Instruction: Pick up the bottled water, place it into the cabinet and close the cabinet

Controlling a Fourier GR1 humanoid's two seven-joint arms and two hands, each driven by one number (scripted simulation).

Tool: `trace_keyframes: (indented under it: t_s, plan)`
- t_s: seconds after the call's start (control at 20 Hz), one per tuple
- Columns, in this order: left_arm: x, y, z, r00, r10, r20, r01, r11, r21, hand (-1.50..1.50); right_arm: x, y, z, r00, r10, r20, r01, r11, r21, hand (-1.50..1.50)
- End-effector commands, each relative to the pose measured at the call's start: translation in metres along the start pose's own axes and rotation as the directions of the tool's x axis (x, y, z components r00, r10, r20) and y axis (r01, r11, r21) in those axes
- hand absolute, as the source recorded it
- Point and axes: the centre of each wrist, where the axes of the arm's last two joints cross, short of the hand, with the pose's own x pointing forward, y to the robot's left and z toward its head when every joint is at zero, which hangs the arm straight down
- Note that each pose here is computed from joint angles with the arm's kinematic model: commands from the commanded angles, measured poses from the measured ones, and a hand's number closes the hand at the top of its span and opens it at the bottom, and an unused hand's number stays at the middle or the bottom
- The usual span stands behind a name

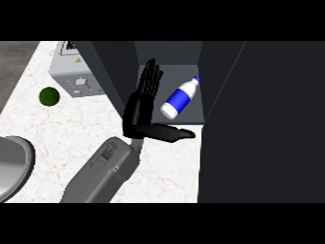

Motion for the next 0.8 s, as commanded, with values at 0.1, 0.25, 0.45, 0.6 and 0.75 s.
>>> trace_keyframes:
  t_s: [0.1, 0.25, 0.45, 0.6, 0.75]
  plan:
    - [0.012, -0.009, 0.031, 0.996, 0.085, 0.021, -0.084, 0.995, -0.054, -1.50, 0.040, 0.003, 0.001, 0.999, 0.032, 0.032, -0.033, 0.999, 0.037, -1.50]
    - [0.024, -0.010, 0.062, 0.995, 0.096, 0.000, -0.096, 0.993, -0.067, -1.50, 0.029, 0.001, -0.002, 0.997, 0.077, 0.009, -0.077, 0.995, 0.069, -1.50]
    - [0.029, 0.011, 0.086, 0.992, 0.118, -0.044, -0.121, 0.990, -0.074, 1.50, 0.021, 0.007, 0.001, 0.996, 0.085, -0.006, -0.081, 0.966, 0.247, 1.50]
    - [0.044, 0.028, 0.086, 0.994, 0.097, -0.051, -0.100, 0.994, -0.051, 1.50, 0.025, 0.004, 0.005, 0.992, 0.114, -0.057, -0.087, 0.932, 0.351, 1.50]
    - [0.047, 0.046, 0.106, 0.997, 0.075, -0.037, -0.075, 0.997, -0.020, 1.50, 0.038, 0.013, 0.003, 0.995, 0.093, -0.035, -0.069, 0.904, 0.423, 1.50]
